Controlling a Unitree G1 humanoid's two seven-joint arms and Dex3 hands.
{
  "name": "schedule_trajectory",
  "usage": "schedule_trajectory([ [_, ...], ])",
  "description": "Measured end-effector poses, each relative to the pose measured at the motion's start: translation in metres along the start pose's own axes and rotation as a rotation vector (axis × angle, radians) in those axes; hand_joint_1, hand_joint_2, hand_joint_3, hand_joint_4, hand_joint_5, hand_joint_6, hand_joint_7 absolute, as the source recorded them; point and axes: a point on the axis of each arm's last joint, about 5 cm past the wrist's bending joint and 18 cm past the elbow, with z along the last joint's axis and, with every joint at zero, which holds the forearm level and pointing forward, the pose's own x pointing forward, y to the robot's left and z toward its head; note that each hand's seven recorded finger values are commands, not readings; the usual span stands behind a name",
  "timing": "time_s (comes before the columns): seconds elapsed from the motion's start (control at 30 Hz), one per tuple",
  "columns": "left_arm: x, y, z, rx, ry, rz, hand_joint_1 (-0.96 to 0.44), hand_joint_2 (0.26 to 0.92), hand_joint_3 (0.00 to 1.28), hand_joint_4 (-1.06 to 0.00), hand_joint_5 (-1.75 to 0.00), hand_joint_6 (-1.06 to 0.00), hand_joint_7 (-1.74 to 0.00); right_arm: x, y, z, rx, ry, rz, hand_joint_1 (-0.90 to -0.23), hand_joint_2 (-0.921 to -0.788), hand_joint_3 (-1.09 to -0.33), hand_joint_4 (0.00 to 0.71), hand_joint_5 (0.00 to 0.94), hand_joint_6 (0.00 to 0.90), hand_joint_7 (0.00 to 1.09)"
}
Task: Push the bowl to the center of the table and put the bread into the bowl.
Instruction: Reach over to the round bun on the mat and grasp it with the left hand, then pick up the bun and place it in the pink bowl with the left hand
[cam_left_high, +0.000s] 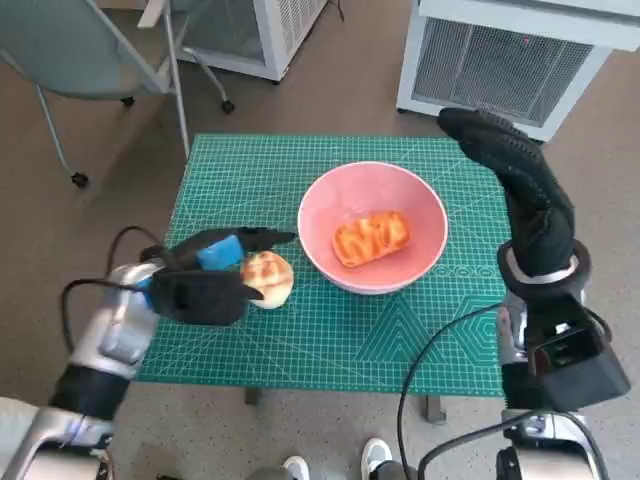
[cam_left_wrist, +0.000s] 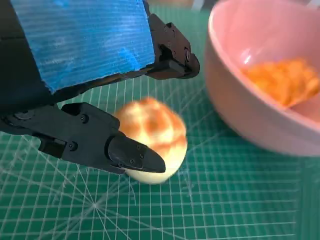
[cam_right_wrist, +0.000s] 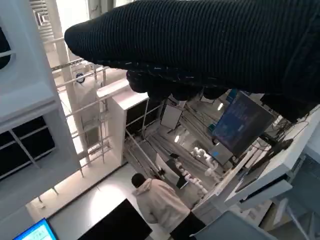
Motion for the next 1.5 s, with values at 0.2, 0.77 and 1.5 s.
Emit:
schedule_trajectory([
  [0.2, 0.006, -0.008, -0.002, -0.002, 0.008, -0.005, -0.04, 0.920, 0.11, -0.66, -0.91, -0.55, -1.00, 0.0003, -0.001, 0.001, -0.005, -0.002, 0.003, -0.570, -0.921, -0.803, 0.272, 0.001, 0.088, 0.47],
  [0.77, -0.008, 0.007, -0.007, 0.026, -0.050, 0.138, 0.00, 0.921, 0.12, -0.65, -1.16, -0.54, -1.29, 0.0005, -0.004, 0.002, -0.017, -0.006, 0.005, -0.570, -0.921, -0.804, 0.272, 0.000, 0.083, 0.48],
  [1.5, -0.058, 0.055, 0.050, 0.124, -0.340, 0.662, 0.00, 0.921, 0.05, -0.73, -1.09, -0.63, -1.19, 0.0004, -0.003, 0.002, -0.017, -0.008, 0.002, -0.566, -0.921, -0.805, 0.274, 0.001, 0.077, 0.49],
])
